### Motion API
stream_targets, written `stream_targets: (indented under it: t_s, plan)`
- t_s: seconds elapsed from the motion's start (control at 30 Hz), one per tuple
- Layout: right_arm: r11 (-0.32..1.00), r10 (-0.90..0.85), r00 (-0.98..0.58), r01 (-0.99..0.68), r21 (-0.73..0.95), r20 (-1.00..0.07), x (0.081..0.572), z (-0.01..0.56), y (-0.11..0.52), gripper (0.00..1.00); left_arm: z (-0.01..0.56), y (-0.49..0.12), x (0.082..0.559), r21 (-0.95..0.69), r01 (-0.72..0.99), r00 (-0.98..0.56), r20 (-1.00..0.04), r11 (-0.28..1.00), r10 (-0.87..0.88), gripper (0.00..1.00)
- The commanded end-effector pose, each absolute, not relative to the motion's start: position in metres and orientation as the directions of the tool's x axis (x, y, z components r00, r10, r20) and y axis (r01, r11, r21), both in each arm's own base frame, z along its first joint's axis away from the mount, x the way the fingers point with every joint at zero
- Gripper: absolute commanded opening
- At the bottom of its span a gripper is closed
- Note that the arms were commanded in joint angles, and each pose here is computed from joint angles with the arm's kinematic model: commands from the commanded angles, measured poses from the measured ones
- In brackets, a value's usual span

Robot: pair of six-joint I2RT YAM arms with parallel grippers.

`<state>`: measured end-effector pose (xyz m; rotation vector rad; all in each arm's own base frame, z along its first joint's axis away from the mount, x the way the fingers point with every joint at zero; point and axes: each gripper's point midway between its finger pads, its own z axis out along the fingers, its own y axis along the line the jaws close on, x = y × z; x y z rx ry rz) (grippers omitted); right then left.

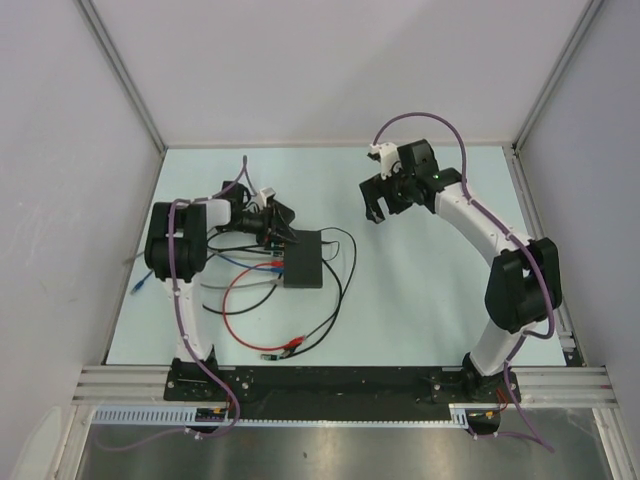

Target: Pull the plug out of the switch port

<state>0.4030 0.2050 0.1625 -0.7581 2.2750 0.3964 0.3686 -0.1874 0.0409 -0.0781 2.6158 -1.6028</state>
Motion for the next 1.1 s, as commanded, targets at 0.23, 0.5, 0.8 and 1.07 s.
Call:
stream_targets:
  t_s: [0.23,0.5,0.8,1.07]
  plan:
    - [0.698,-0.409,-0.479,-0.712,0.071,-0.777,0.414,0.197,0.260,1.00,0.109,-0.150,0.405,-0.795,0.219,-0.933,-0.340,0.566,-0.116,0.90]
    - [0.522,-0.418,-0.516,-0.810,0.267,-0.748,0.400,0.173,0.314,0.27,0.133,-0.119,0.403,-0.579,0.325,-0.845,-0.533,0.748,-0.045,0.90]
    - [0.468,-0.487,-0.584,-0.803,0.371,-0.650,0.389,0.118,0.318,0.00,0.140,-0.137,0.363,-0.613,0.463,-0.830,-0.554,0.640,0.069,0.51]
    - [0.556,-0.486,-0.638,-0.753,0.353,-0.597,0.396,0.085,0.306,0.02,0.119,-0.173,0.337,-0.642,0.542,-0.826,-0.527,0.543,0.201,0.05]
